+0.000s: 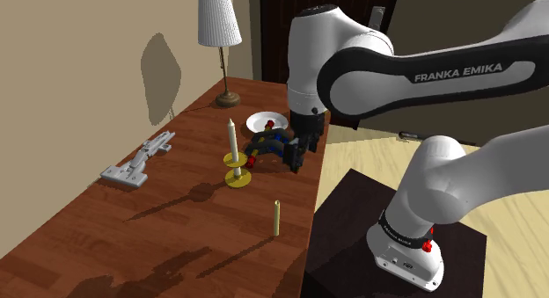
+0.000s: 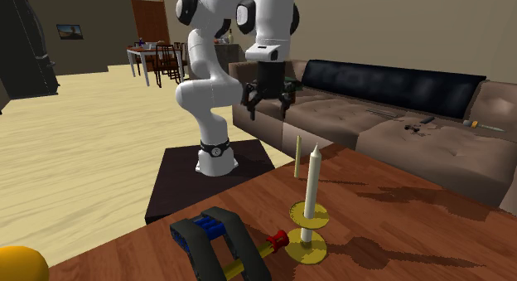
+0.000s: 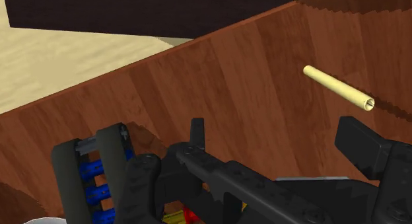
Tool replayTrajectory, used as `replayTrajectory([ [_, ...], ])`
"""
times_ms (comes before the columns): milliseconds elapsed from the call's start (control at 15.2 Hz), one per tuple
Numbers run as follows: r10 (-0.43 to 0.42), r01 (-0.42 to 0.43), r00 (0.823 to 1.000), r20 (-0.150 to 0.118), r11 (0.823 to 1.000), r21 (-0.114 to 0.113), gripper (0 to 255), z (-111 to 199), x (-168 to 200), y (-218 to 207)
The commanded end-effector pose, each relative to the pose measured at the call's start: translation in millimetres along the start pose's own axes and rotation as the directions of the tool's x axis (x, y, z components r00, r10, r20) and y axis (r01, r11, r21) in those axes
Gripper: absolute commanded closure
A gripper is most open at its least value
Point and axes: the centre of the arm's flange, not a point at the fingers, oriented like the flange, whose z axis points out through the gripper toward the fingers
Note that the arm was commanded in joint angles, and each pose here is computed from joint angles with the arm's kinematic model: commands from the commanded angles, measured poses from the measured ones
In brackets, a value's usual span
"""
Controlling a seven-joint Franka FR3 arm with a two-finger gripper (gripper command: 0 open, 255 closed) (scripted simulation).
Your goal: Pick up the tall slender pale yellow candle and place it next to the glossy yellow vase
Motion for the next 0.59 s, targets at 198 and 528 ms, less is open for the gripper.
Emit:
replayTrajectory([
  [198, 0.041, -0.042, 0.999, 0.009, 0.999, 0.029, 0, 29.6, 4.5, -52.4],
  [528, 0.075, -0.076, 0.997, 0.019, 0.996, 0.053, 0, 55.5, 8.3, -99.6],
])
